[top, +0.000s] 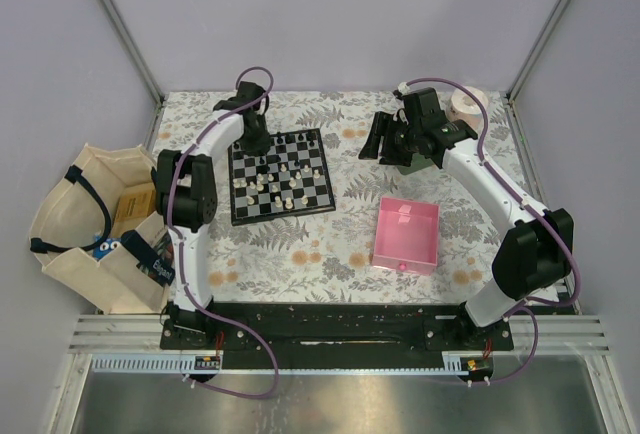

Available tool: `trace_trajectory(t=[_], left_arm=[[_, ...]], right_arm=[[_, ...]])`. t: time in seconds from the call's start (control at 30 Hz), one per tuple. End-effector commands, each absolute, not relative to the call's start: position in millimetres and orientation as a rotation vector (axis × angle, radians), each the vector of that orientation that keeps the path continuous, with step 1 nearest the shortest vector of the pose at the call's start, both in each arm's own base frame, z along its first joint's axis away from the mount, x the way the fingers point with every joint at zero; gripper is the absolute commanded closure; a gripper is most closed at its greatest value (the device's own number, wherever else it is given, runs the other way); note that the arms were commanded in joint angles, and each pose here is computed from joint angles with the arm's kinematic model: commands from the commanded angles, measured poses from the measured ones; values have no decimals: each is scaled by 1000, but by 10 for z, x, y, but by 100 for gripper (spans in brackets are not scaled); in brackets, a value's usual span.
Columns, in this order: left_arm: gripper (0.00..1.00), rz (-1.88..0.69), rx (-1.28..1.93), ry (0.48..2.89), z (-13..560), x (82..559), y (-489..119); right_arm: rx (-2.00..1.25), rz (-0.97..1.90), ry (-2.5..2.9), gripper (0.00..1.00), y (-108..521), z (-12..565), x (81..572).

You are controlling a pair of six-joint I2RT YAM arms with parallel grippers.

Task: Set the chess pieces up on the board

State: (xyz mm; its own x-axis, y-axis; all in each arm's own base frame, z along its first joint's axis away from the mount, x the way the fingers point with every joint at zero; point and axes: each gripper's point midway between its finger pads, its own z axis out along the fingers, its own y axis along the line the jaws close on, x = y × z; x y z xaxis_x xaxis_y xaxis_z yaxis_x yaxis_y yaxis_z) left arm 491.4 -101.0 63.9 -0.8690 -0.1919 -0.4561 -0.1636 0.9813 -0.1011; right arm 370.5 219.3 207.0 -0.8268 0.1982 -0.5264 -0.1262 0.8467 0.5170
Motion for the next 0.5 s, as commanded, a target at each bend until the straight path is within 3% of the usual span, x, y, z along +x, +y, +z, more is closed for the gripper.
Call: trace_trajectory(t=[0.0,0.47], left_arm=[[64,-42,-263,2602,738,5021,-945],[69,-39,-258,2628,626,5029,-956]], right_arm=[[31,760,2408,31,2209,2175,3730],[32,763,2416,31,2214,2146,3739]])
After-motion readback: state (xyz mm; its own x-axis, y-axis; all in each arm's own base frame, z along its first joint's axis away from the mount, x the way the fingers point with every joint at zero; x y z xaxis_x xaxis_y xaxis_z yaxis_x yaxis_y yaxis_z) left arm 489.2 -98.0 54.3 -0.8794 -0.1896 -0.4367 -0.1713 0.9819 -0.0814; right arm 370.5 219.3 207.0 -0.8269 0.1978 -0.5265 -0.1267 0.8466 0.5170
